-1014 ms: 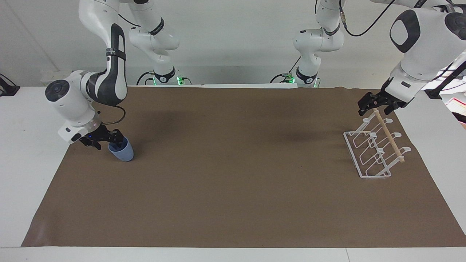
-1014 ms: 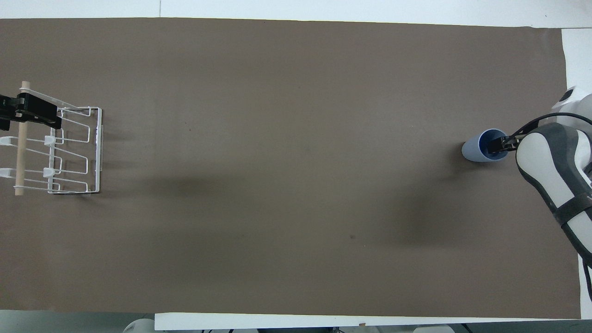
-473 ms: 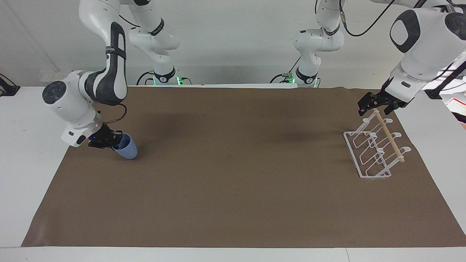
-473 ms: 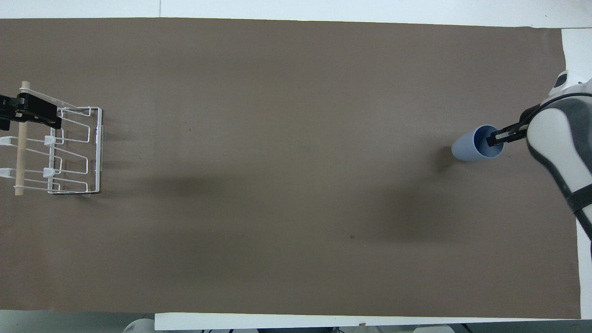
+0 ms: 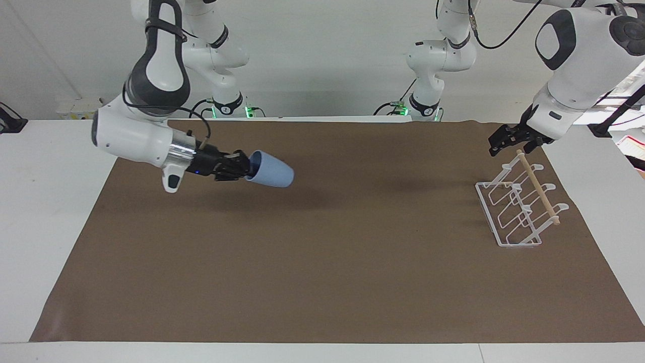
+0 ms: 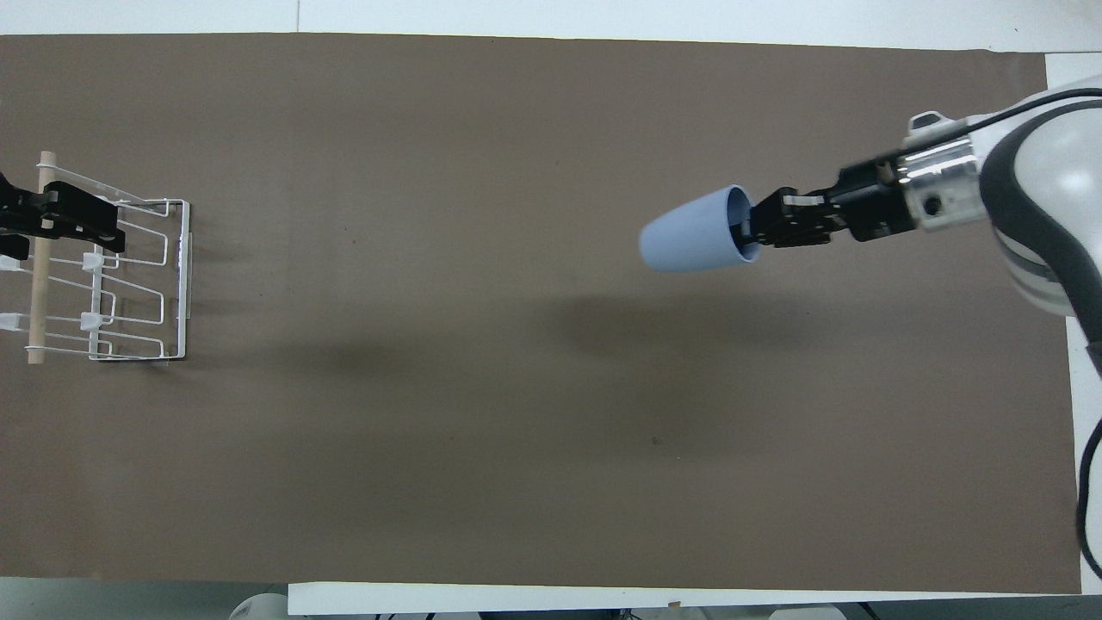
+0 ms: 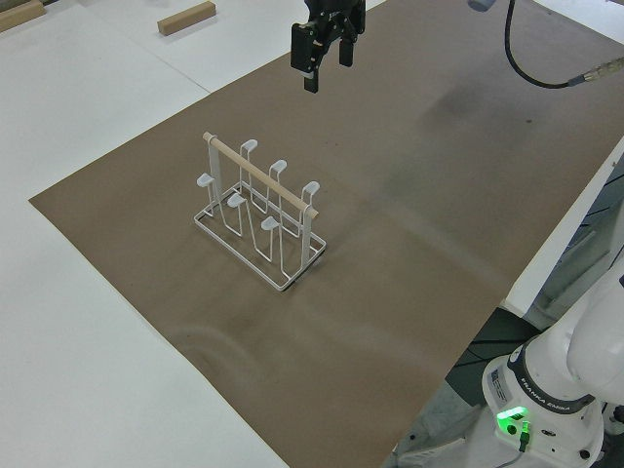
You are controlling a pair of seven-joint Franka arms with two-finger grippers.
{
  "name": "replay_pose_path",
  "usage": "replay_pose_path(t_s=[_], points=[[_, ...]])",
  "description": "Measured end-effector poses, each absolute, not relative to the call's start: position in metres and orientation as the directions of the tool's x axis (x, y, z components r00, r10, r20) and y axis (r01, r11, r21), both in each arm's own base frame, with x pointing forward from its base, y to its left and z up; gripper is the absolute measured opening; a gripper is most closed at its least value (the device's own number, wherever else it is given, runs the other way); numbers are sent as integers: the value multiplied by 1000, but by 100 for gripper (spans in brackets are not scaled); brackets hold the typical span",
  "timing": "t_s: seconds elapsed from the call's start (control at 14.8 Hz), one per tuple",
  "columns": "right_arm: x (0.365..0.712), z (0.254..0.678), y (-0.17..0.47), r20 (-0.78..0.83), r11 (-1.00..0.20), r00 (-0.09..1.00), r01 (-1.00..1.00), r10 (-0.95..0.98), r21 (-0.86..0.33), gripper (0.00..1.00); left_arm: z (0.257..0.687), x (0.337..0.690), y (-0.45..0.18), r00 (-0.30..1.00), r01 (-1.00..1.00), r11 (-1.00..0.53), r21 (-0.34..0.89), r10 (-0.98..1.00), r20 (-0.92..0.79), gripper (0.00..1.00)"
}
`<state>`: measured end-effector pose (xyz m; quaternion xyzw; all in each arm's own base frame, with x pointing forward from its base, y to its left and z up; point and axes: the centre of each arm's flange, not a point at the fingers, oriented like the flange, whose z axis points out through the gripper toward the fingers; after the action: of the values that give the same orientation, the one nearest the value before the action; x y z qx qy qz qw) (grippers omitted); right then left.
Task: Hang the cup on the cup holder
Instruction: 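Lift the cup with the right gripper while the left gripper approaches, then close the left gripper on the cup rim held by the right gripper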
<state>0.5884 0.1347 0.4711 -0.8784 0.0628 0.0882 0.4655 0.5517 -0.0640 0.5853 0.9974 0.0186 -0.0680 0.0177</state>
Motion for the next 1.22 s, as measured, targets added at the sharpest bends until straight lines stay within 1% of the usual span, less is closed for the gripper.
replay_pose_path(t_s=[0.14, 0.2, 0.34, 0.47, 0.61, 0.74, 0.81, 0.95, 1.08, 1.22], points=[[583, 483, 208, -292, -457, 951, -305, -102, -836, 4, 589, 545, -89, 969, 190, -976, 104, 170, -181, 100], [577, 487, 241, -316, -425, 939, -343, -134, -838, 4, 591, 543, -100, 945, 282, -952, 120, 255, -204, 99], [560, 489, 297, -335, -398, 923, -384, -190, -833, 4, 596, 537, -128, 872, 460, -882, 104, 426, -240, 100], [539, 488, 344, -343, -401, 910, -412, -233, -819, 4, 603, 533, -153, 748, 645, -761, 74, 607, -269, 100], [519, 486, 379, -352, -408, 902, -427, -248, -807, 4, 610, 535, -165, 568, 813, -578, 69, 763, -309, 100], [508, 485, 396, -363, -412, 898, -437, -247, -800, 4, 614, 540, -168, 367, 926, -375, 42, 869, -332, 100], [508, 485, 396, -365, -411, 897, -439, -248, -799, 4, 615, 540, -171, 306, 949, -314, 31, 891, -335, 100], [511, 485, 391, -367, -405, 894, -444, -256, -799, 4, 608, 539, -178, 253, 964, -266, 10, 904, -343, 100], [511, 485, 392, -368, -404, 894, -444, -254, -799, 4, 596, 530, -190, 243, 963, -268, -16, 898, -367, 100], [508, 485, 396, -371, -406, 895, -443, -247, -799, 4, 586, 521, -200, 220, 969, -245, -14, 892, -395, 100]])
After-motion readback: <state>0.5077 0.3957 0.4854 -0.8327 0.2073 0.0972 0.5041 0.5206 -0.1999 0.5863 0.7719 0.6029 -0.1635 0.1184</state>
